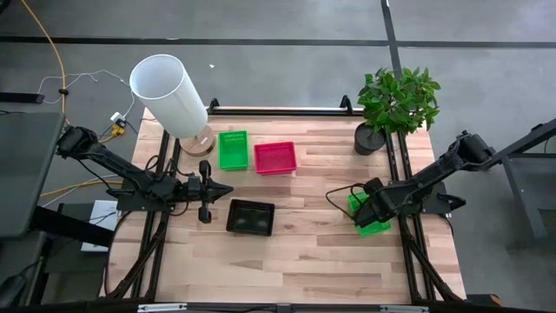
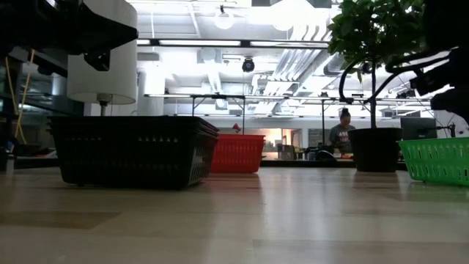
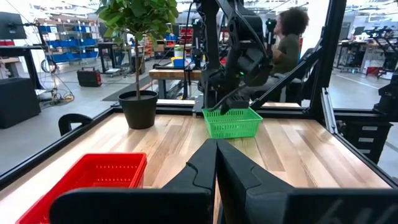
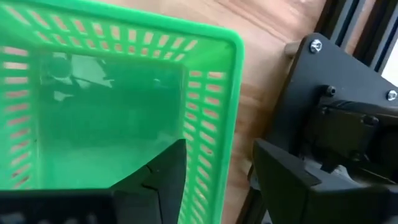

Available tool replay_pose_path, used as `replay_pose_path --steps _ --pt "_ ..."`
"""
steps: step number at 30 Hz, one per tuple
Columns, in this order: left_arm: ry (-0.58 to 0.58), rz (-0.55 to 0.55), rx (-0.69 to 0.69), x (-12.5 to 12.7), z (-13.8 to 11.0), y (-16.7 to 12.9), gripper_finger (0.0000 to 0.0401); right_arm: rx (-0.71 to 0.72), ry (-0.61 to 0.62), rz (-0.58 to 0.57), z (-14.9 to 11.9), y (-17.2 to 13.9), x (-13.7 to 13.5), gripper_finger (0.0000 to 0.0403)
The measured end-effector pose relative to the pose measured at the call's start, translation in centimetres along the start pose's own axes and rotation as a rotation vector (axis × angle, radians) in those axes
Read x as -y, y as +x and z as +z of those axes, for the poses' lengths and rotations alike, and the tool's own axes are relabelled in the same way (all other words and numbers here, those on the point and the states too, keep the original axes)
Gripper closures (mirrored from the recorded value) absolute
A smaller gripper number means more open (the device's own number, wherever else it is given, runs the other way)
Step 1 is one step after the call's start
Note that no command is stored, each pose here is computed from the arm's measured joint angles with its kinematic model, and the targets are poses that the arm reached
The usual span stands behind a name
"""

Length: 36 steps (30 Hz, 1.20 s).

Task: Stack baskets by color
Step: Stack the right green bin on the left green bin

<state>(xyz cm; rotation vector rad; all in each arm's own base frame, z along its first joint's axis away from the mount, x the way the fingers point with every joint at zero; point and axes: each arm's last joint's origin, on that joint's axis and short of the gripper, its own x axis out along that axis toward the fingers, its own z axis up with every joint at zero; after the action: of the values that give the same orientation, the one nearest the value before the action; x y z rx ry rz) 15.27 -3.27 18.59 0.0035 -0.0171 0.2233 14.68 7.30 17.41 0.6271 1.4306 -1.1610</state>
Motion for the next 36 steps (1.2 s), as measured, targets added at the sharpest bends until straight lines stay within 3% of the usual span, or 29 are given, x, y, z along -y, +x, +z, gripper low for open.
replay_pose_path --steps 10,13,17,20,23,29,36 --pt "-0.001 0.0 0.0 0.0 0.0 0.0 0.0401 -0.002 -0.049 0.013 -0.2 1.0 -1.7 0.0271" --pt "-0.018 0.0 0.0 0.0 0.0 0.0 0.0401 0.001 -0.05 0.013 -0.2 1.0 -1.7 0.0302" --pt "-0.027 -0.001 0.001 0.0 0.0 0.0 0.0401 0.021 -0.081 0.035 -0.1 0.4 -2.0 0.0377" --pt "-0.033 -0.003 0.0 0.0 0.0 0.0 0.0401 0.07 -0.123 0.078 0.1 -0.7 -2.5 0.039" --pt "-0.054 -0.003 0.0 0.0 0.0 0.0 0.0401 0.177 -0.169 0.152 0.5 -2.8 -3.4 0.0395" --pt "-0.054 -0.003 0.001 0.0 0.0 0.0 0.0401 0.522 -0.262 0.358 2.0 -7.4 -5.8 0.0401" --pt "-0.054 -0.002 0.001 0.0 0.0 0.0 0.0401 0.707 -0.393 0.672 5.5 -10.7 -9.2 0.0402"
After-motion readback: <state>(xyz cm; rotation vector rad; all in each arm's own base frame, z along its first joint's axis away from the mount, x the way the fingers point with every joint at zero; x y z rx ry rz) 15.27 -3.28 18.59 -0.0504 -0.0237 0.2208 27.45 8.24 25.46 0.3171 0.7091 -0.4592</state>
